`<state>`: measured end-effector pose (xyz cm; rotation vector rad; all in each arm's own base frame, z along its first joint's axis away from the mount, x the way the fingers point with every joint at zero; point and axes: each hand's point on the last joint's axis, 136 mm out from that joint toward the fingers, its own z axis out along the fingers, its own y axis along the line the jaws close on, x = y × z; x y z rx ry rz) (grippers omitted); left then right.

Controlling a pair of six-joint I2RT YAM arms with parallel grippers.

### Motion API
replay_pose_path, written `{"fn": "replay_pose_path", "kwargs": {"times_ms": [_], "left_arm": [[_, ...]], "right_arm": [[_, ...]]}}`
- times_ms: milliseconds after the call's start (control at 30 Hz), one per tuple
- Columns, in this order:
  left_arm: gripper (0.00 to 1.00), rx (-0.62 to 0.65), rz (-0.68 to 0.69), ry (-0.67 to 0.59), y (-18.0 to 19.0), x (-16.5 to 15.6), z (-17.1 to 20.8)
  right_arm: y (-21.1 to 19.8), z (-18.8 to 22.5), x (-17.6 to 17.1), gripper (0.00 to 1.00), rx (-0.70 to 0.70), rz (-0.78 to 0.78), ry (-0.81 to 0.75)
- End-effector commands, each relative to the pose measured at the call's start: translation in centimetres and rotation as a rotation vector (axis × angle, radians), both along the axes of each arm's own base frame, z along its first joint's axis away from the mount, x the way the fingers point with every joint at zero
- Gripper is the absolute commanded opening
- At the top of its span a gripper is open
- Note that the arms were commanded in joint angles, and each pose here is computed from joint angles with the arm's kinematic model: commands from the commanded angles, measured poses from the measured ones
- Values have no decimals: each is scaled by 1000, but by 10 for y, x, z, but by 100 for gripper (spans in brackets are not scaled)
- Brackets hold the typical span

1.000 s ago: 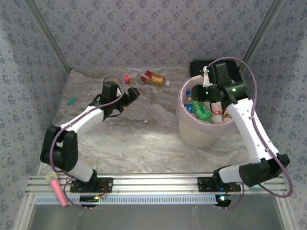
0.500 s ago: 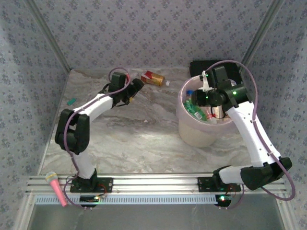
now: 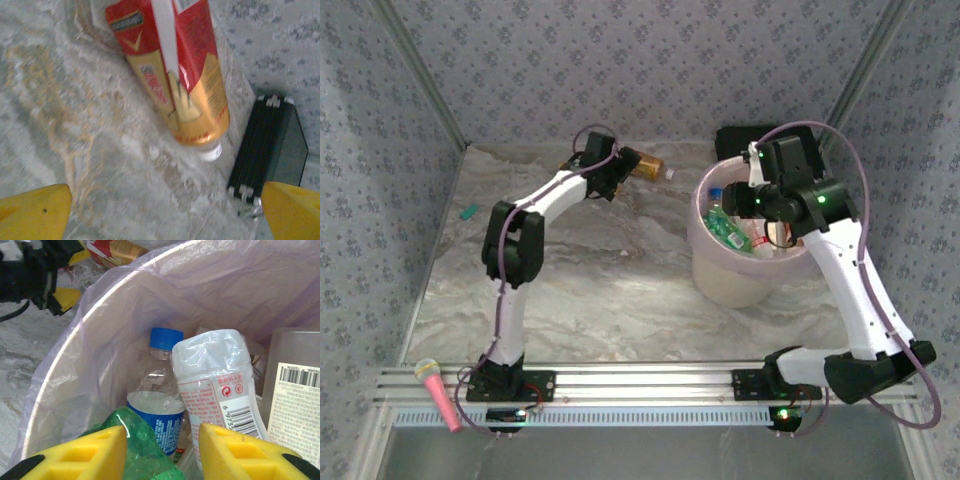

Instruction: Put the plastic bottles in the bin

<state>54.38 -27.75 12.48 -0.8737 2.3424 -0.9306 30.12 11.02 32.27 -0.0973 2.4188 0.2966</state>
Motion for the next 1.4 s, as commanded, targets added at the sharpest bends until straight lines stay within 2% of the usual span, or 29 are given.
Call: {"fn": "replay_pose_path", "kwargs": {"times_ms": [0,133,233,567,800,1033,1167,1367], "left_arm": [[98,85,62,69,3,12,-12],[99,144,58,114,-6,33,-22],[99,182,63,86,-11,46,-23],[95,40,92,43,-33,73,-49],[89,-18,96,129,-37,70,-83],[77,-23,103,162,-37,67,-99],[67,-16,94,156,-36,67,-97],[67,50,47,131,-31,58,-71]], "right_arm": [[-8,0,-6,45,-25,-10,-12],[-9,-3,-7,45,-27,-10,-14],[-11,-5,-9,45,-32,-10,-12],[-17,-6,-13,45,-36,-16,-27],[-21,-6,-17,45,-40,-25,-38],[-25,-4,-19,45,-47,-32,-47],[-26,-4,-20,45,-47,-33,-48],[-27,-3,-21,45,-47,-33,-47]]}}
